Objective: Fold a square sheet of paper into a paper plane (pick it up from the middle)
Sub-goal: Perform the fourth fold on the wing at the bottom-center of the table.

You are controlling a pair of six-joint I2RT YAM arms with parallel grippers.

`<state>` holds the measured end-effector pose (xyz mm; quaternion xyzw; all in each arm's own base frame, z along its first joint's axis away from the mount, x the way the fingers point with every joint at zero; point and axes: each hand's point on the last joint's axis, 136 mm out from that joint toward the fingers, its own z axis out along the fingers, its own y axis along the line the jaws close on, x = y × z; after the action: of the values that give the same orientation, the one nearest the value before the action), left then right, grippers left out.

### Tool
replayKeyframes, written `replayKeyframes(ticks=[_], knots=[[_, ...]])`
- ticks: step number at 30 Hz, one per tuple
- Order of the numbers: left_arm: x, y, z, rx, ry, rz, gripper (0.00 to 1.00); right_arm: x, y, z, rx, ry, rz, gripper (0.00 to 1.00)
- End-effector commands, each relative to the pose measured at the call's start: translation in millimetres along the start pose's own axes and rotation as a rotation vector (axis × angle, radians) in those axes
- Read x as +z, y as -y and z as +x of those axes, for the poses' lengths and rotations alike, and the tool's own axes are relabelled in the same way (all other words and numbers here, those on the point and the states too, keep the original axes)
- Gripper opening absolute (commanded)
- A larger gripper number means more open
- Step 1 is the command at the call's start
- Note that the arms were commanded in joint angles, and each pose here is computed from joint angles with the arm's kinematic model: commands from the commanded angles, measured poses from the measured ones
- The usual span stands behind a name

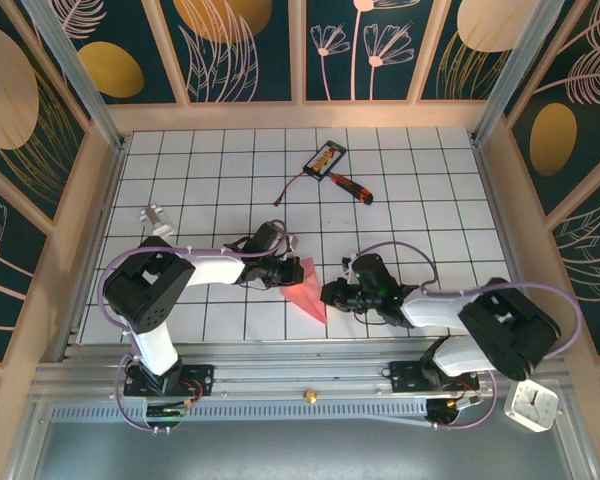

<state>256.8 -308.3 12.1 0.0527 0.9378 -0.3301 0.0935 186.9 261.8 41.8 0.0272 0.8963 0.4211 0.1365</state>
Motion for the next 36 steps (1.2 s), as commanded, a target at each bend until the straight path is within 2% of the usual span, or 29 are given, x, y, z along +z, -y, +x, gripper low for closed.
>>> replayKeyframes(ticks=[1, 5, 10, 17, 36], knots=[[8, -48, 21, -0.041, -0.065, -0.170, 0.00, -12, -6, -12, -0.063, 0.046, 0.039, 0.15], [7, -46, 21, -0.037, -0.063, -0.166, 0.00, -12, -29, -14, -0.140, 0.042, 0.002, 0.15], [7, -46, 21, -0.036, -0.062, -0.163, 0.00, 8, -42, -8, -0.201, -0.012, 0.008, 0.12], [7, -45, 21, -0.033, -0.062, -0.161, 0.00, 30, -16, 5, -0.180, -0.095, 0.071, 0.07], [6, -48, 21, -0.024, -0.061, -0.171, 0.00, 15, 19, 47, -0.157, -0.187, 0.150, 0.03]])
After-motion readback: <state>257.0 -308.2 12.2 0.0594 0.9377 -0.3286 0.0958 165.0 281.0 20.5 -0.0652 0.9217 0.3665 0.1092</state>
